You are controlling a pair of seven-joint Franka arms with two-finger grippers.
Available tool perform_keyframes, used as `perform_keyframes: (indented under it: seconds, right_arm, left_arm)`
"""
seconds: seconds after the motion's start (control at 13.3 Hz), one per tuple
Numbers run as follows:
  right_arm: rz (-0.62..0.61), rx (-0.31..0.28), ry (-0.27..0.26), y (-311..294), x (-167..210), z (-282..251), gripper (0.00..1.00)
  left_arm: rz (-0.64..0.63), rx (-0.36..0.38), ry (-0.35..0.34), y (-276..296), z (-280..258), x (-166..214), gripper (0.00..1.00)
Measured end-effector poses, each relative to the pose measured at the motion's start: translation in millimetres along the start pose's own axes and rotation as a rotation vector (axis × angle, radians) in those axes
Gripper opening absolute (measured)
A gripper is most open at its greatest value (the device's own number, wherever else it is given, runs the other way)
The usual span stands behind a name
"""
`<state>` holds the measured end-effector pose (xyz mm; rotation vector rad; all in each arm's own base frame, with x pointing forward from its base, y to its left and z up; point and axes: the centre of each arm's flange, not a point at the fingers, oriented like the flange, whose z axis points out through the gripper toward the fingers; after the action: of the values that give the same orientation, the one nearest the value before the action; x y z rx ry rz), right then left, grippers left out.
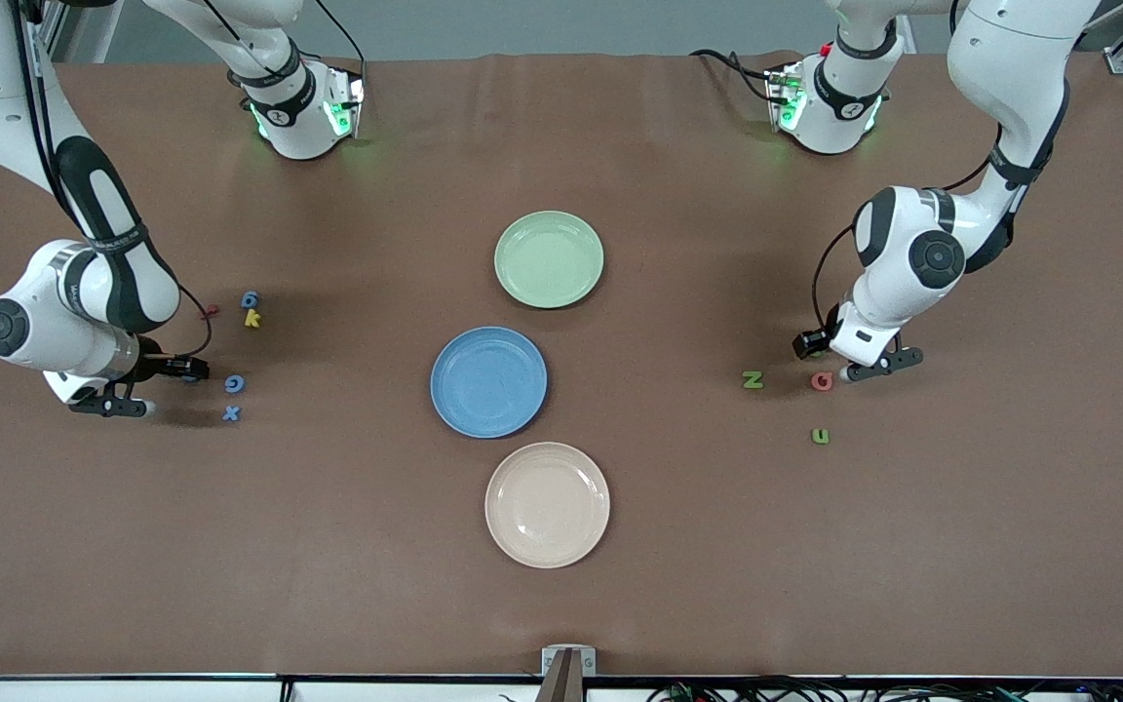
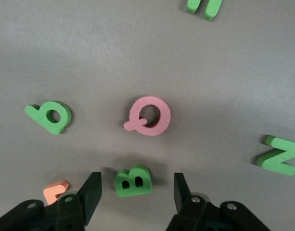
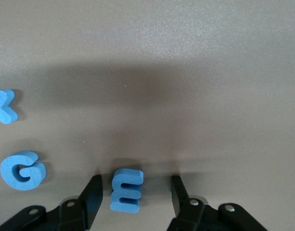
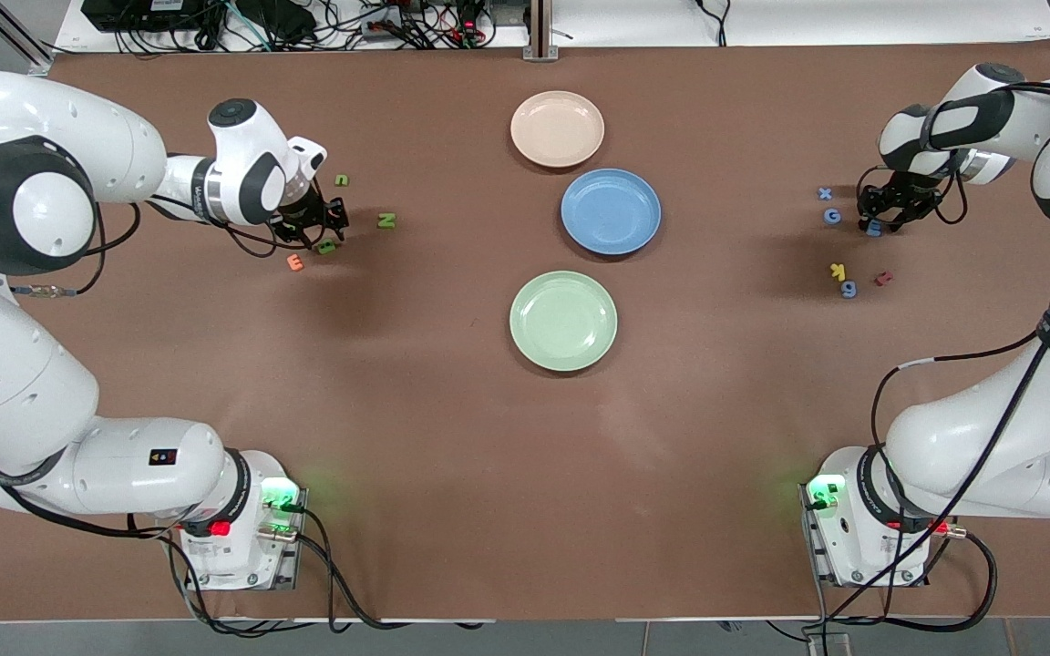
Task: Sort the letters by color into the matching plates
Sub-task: 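Grasp the green B with the left gripper while the right gripper grasps blue E, then carry the green B onto the green plate while the right gripper carries E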
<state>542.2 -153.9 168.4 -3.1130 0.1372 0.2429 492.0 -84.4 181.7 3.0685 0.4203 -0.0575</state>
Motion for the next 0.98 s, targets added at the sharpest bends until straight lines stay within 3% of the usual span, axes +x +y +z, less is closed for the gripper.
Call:
perform_keyframes:
  seconds: [0.38, 0.68, 0.98]
  right_arm:
    - [0.000, 0.000, 0.004, -0.1, 0.7, -2.6, 0.49]
    - [0.000, 0.000, 0.005, -0.1, 0.9, -3.2, 0.45]
    - [0.001, -0.001, 0.007, 0.6, 1.1, -4.6, 0.35]
  left_arm:
    - [-0.004, 0.004, -0.012, -2.7, 6.4, -0.8, 0.64]
    - [-0.008, 0.005, -0.012, -4.2, 6.4, -0.1, 0.61]
    - [-0.008, 0.006, -0.012, -4.6, 6.7, 0.0, 0.56]
